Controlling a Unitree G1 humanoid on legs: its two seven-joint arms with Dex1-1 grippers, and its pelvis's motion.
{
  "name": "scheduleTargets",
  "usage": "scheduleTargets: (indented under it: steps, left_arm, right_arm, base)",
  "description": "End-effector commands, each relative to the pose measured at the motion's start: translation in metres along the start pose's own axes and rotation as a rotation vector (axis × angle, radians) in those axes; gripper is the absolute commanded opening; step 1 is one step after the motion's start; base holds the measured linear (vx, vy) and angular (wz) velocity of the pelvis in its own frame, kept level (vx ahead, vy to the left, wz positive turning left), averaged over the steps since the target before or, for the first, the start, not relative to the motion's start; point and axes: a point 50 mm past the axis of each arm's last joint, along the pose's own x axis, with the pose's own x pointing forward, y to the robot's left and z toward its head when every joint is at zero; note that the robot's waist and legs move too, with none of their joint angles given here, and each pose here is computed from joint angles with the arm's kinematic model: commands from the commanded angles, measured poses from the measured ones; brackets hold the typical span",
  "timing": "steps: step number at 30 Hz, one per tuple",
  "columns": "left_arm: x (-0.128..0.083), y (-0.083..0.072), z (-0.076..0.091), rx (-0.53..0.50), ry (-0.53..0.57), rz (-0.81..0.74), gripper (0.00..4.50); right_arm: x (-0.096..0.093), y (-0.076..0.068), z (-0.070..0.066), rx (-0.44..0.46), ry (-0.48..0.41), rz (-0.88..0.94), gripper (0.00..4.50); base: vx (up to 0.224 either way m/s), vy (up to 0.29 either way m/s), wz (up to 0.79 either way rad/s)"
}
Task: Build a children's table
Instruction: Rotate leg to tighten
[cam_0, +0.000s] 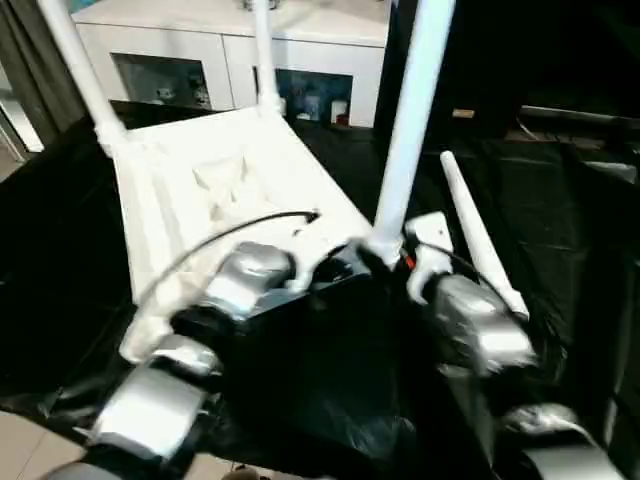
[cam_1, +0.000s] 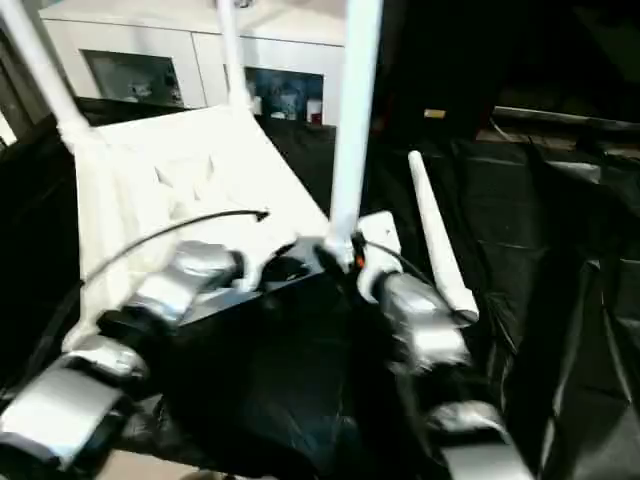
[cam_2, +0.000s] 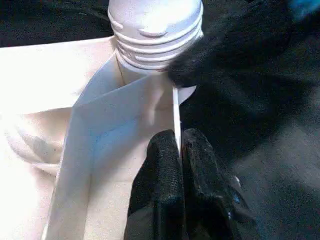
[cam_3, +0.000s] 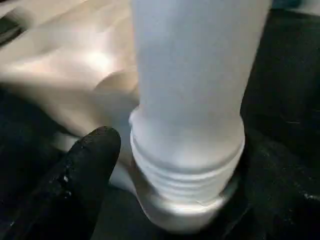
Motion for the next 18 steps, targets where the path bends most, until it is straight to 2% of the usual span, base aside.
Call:
scheduleTargets:
  steps: [1, 9, 15, 18]
  left_arm:
    - [-0.003, -0.01, 0.002, 0.076, -0.024, -0.125, 0.0]
    - [-0.024, -0.016, -0.004, 0.09, -0.055, -0.247, 0.0]
    - [-0.03, -0.018, -0.007, 0.103, -0.051, -0.271, 0.0]
    - [-0.03, -0.018, -0.007, 0.101, -0.05, -0.262, 0.0]
  right_arm:
    - [-0.001, 0.01, 0.008, -0.061, -0.002, 0.157, 3.9]
    - [-0.017, 0.006, 0.013, -0.118, 0.023, 0.282, 3.9]
    - [-0.02, 0.011, 0.013, -0.113, 0.028, 0.365, 3.9]
    - [-0.018, 0.013, 0.013, -0.091, 0.018, 0.378, 3.52]
  base:
    - [0.0, 0.0, 0.0]
    - [0.0, 0.0, 0.0]
    - [0.0, 0.0, 0.0]
    - [0.0, 0.0, 0.0]
